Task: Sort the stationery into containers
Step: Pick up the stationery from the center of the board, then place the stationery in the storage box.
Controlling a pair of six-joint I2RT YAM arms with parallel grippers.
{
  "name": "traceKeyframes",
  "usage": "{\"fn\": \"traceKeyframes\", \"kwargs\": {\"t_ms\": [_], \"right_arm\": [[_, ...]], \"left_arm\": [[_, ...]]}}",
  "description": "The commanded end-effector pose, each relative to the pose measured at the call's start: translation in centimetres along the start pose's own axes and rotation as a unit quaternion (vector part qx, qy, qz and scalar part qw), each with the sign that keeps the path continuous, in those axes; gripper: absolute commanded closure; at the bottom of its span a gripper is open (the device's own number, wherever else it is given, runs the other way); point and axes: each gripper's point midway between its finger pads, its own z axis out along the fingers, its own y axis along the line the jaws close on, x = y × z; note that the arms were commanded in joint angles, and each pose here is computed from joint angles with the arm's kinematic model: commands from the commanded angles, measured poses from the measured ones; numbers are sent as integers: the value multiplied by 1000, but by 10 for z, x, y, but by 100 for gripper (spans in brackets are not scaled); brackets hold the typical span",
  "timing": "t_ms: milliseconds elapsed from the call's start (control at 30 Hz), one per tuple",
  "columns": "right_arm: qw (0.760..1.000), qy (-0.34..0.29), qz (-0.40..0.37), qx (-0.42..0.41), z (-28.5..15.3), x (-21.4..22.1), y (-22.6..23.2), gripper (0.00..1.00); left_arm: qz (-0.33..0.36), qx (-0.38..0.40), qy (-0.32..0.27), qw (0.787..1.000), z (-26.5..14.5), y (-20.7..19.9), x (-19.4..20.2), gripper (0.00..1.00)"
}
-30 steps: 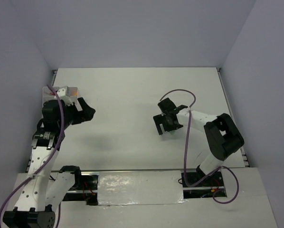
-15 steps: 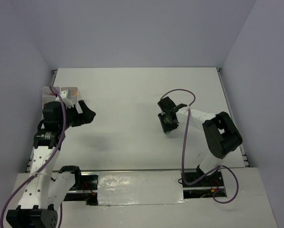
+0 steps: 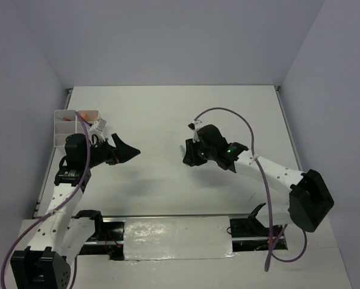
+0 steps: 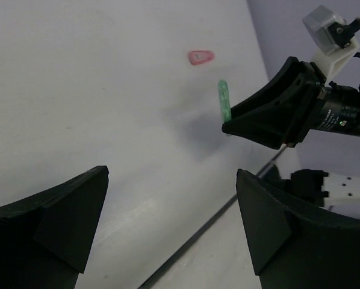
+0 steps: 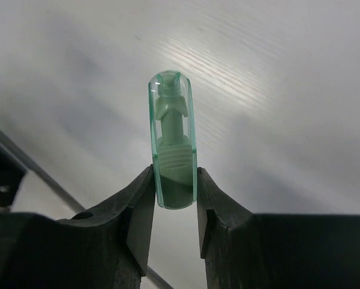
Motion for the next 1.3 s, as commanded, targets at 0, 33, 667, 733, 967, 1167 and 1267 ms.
{"fn": "traceKeyframes", "kwargs": {"t_ms": [0, 33, 667, 733, 967, 1167, 1267], "right_arm": [[993, -112, 30, -1, -11, -54, 46, 100], [991, -131, 34, 5, -16, -65, 56, 100], [983, -183, -11, -12, -24, -88, 174, 100], [984, -177, -17, -3, -19, -87, 176, 100], [985, -171, -22, 4, -11, -89, 180, 100], [983, -172, -51, -37, -16, -88, 205, 100], [982, -172, -59, -47, -16, -89, 210, 100]], "left_arm": [[-13, 114, -36, 993, -5, -63, -16, 1], [-22, 116, -46, 992, -5, -67, -18, 1], [-102, 39, -98, 989, 13, -51, -20, 18], [-102, 49, -98, 989, 13, -56, -22, 18], [-92, 52, -100, 989, 13, -62, -25, 27], [-92, 50, -85, 991, 22, -58, -20, 49], [-94, 55, -72, 991, 27, -59, -14, 49]]}}
